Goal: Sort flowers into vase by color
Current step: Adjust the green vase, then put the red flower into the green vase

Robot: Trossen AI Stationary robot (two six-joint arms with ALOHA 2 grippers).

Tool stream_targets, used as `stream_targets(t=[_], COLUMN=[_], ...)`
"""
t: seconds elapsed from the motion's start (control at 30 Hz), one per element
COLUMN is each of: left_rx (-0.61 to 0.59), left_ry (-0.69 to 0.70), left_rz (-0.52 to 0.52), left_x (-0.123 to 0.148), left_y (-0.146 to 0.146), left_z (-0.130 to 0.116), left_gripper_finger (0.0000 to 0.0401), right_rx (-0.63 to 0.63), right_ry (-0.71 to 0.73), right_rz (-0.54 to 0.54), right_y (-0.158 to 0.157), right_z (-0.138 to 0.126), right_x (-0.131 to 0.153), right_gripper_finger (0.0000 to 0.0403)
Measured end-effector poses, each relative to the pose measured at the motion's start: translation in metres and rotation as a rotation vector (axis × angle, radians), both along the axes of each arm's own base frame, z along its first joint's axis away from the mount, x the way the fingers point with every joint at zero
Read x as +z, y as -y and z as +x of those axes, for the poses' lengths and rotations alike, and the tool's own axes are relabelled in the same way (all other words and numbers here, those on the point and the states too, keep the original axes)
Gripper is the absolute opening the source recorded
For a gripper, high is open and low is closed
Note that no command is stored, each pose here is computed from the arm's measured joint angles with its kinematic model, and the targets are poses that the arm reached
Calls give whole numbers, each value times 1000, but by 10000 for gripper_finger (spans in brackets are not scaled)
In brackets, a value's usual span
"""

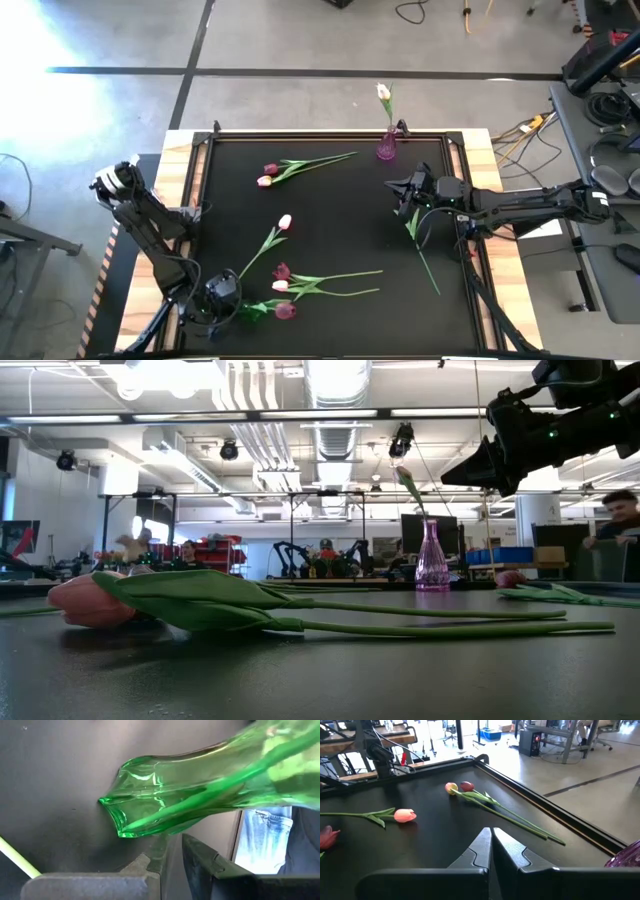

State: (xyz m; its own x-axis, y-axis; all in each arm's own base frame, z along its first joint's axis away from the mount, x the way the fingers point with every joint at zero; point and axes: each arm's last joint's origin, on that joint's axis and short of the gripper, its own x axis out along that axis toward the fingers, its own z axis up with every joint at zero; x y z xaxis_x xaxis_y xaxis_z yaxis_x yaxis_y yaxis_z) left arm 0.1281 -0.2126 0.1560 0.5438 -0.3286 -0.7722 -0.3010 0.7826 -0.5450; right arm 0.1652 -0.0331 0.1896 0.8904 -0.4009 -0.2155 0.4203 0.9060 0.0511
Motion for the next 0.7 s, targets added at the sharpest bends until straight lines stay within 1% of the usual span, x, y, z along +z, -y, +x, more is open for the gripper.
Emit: stream_targets(t=[0.23, 0.43, 0.6, 0.7], left_rx=[-45, -98, -141, -143], left_ry=[1, 18, 38, 94], left_rz=[21, 49, 84, 102], left_x=[12, 35, 56, 66], left_y=[1, -2, -15, -29], left_z=[0, -2, -8, -11], left_gripper_finger=[37, 37, 37, 37], right_rx=[0, 0, 0, 0], right_ry=[0, 0, 0, 0], right_rz=[0, 0, 0, 0], right_y=[0, 0, 0, 0], right_z=[0, 0, 0, 0], right_x=[0, 0, 0, 0], right_gripper_finger=[9, 9, 9, 9])
